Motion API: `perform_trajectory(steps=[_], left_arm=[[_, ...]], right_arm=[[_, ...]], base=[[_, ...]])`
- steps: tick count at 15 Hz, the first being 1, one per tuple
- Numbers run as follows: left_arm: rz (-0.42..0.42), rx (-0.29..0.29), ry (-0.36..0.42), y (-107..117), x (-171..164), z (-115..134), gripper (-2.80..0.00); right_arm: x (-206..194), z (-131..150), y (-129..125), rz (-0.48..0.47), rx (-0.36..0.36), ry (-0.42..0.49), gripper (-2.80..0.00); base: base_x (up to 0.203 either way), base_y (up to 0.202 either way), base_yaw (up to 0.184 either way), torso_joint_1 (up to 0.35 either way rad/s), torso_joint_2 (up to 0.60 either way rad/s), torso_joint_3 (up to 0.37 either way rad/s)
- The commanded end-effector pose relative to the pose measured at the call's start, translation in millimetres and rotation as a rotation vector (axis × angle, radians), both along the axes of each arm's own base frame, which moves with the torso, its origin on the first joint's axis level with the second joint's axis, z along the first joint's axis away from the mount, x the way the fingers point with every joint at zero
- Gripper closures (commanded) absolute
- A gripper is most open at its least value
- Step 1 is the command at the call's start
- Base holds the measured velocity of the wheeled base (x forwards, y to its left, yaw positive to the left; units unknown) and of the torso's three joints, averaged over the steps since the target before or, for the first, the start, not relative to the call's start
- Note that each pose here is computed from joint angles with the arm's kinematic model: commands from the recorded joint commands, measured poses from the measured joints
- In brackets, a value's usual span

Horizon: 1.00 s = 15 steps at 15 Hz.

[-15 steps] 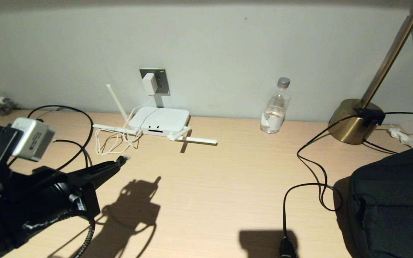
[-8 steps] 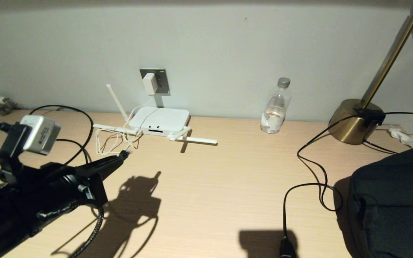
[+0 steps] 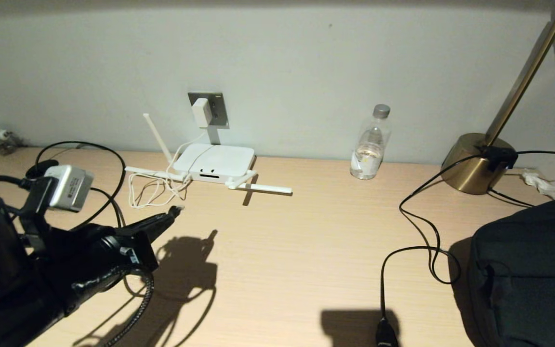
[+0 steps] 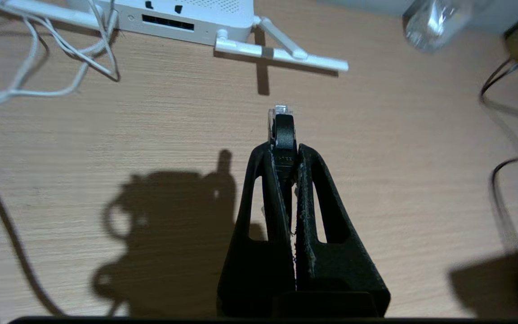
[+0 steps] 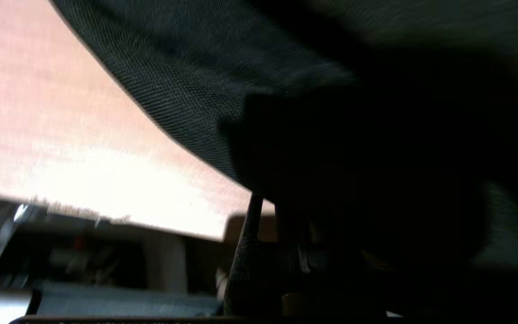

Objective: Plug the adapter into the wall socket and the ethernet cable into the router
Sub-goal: Align cable and router interface

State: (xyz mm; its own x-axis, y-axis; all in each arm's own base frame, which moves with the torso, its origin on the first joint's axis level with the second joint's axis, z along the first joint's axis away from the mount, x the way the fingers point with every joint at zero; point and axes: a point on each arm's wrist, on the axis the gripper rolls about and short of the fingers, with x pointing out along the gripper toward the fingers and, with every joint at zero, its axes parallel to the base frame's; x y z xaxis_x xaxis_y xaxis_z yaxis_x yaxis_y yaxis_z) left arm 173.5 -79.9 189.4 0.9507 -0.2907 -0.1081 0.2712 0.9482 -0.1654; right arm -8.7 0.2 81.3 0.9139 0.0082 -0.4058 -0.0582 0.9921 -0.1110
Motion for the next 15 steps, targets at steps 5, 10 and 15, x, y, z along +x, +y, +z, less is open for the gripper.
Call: perform_trajectory(steps=[5,10,15], left_arm=[[0.047,-0.061,0.091,-4.8,40.6,-31.0,0.0],[0.082,-0.041,-0.071,5.8,103.0,-53.2,0.0],[0.05,0.018,-0.083,4.4,144.7,-71.2,0.0]], right_arm=[[-22.0,-4.9,1.1,0.057,-0.062,-0.283,0.0],[-21.9,-5.4,1.0,0.043,-0.021,-0.28,0.0],[-21.9,-5.3,1.0,0.015,0.07,-0.278,0.0]], base=[[0.0,0.0,0.0,0.0,0.0,0.0],[0.0,0.0,0.0,0.0,0.0,0.0],[0.0,0.0,0.0,0.0,0.0,0.0]])
